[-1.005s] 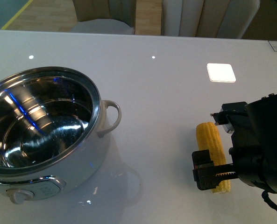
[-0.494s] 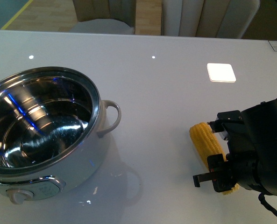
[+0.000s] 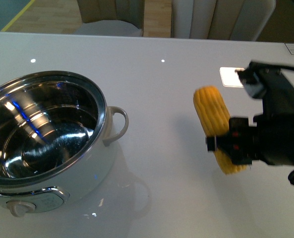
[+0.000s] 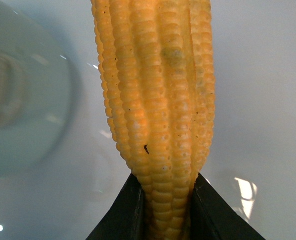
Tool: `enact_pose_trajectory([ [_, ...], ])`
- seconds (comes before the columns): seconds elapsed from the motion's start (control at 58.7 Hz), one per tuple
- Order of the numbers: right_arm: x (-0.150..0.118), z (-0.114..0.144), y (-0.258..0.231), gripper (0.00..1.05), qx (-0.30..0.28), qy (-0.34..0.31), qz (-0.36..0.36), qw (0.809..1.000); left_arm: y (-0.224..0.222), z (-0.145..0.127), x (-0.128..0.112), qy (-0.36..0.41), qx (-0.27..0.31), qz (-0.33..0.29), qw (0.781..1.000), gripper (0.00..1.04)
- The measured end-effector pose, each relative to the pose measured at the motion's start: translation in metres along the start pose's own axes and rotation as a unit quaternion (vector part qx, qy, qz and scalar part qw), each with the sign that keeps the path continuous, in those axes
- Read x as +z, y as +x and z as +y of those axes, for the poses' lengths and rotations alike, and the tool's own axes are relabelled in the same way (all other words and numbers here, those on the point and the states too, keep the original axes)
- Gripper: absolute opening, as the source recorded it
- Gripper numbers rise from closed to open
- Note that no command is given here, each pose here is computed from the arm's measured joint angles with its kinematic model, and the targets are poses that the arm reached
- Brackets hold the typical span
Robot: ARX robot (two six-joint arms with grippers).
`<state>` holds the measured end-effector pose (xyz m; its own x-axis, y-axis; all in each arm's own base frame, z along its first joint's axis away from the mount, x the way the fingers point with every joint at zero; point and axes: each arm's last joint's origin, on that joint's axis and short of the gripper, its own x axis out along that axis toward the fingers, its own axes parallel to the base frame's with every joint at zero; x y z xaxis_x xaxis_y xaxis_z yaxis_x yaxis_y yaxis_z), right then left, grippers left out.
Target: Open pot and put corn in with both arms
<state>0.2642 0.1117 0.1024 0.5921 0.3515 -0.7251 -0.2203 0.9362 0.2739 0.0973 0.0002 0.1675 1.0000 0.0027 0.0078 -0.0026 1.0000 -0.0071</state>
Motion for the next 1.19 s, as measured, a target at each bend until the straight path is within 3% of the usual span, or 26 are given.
enact_pose_trajectory([
  [0.17,0.036,0.040,-0.019,0.14,0.073,0.021,-0.040,0.996,0.000,0.000,0.000,0.000,0.000,0.000,1.000,0.98],
  [0.494,0.053,0.103,-0.003,0.14,0.154,0.041,-0.008,0.987,0.000,0.000,0.000,0.000,0.000,0.000,1.000,0.98],
  [0.92,0.059,0.150,0.041,0.14,0.187,0.083,0.049,0.978,0.000,0.000,0.000,0.000,0.000,0.000,1.000,0.98],
  [1.192,0.050,0.159,0.065,0.14,0.201,0.122,0.089,0.968,0.000,0.000,0.000,0.000,0.000,0.000,1.000,0.98],
])
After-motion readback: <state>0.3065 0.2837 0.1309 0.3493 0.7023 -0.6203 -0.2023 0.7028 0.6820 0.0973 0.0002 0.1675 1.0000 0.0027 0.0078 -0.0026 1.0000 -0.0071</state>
